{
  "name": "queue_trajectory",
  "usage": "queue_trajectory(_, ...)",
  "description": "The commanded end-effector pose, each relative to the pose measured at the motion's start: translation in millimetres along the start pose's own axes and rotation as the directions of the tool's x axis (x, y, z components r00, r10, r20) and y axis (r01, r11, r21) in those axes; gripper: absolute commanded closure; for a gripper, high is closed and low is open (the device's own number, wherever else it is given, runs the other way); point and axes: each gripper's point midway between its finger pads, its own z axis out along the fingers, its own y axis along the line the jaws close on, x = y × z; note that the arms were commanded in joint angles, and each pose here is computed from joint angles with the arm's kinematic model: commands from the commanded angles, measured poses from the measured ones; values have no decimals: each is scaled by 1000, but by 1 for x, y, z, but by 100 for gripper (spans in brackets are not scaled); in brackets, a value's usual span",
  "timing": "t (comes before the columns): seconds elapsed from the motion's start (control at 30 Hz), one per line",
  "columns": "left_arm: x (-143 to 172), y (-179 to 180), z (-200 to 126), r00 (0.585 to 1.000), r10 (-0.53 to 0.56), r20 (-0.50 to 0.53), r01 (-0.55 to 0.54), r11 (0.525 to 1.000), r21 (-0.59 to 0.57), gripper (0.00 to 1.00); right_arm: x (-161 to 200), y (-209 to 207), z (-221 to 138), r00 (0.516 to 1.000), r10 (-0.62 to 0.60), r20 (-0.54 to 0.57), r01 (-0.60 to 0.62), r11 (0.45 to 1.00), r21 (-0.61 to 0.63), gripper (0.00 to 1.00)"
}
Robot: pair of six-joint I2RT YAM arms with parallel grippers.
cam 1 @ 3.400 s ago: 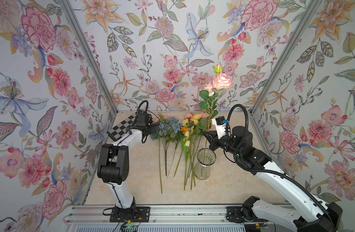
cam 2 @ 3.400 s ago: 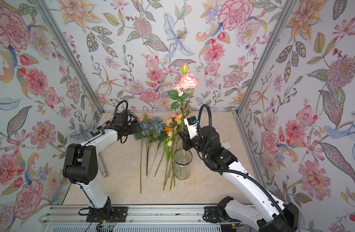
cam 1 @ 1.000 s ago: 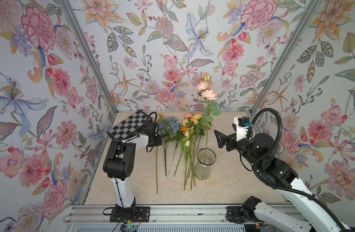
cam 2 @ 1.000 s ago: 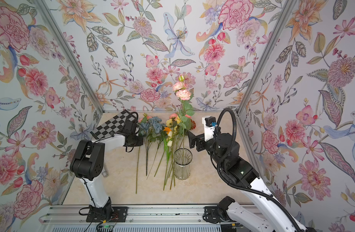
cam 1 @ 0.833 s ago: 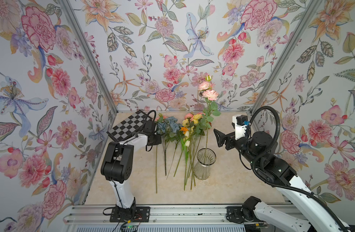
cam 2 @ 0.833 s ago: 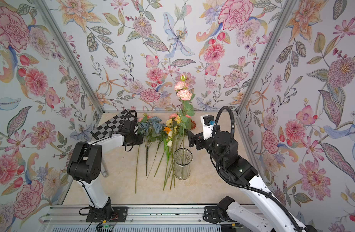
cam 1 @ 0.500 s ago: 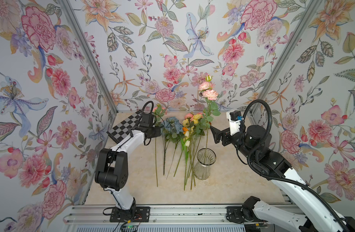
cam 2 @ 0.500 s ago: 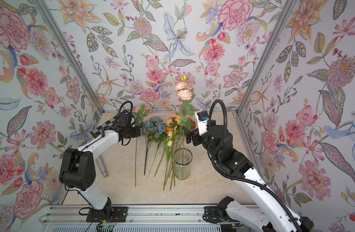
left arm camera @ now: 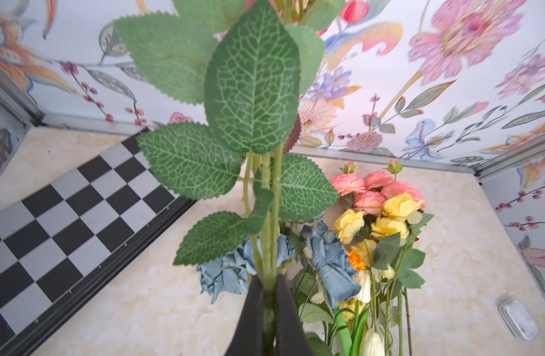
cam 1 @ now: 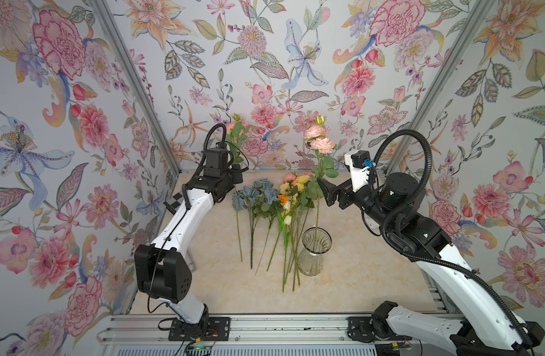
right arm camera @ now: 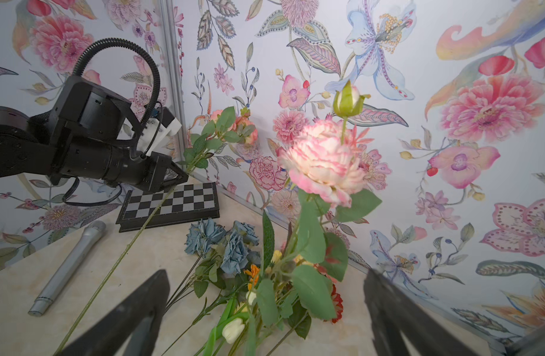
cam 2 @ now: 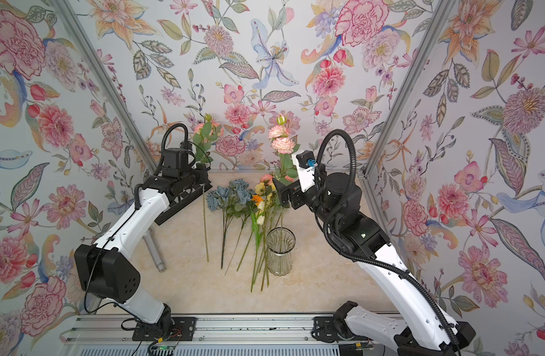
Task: Place the pink flowers into the vase
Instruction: Pick up the flower at the center of the board, then place the flower in the vase.
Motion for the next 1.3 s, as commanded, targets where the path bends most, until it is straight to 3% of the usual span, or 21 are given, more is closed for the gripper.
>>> queue_trajectory(0.0,-71,-28,-47,972,23,234,-53,991,123,100,-23,14,6,997,-43,66,49,995,-88,0)
queue_trajectory(0.23,-122,-66,-99,886,57,460,-213,932,295,100,-59,39,34,984,-27,177,69,970,-232,7)
queue_trajectory(0.43,-116,-94,-133,828,94,553,-366,838,406,100,-86,60,73,973,34,227,51,933,-357,16)
queue_trajectory(0.67,-101,-103,-172,776,30,630,-413,780,471,100,-111,93,104,961,76,268,72,860,-505,28)
queue_trajectory(1.0,-84,-100,-200,742,-43,669,-410,760,504,100,-128,126,134,946,140,294,81,773,-629,40)
queue_trajectory(1.27,-79,-99,-212,720,-55,692,-426,752,503,100,-129,152,154,938,195,286,64,714,-697,42)
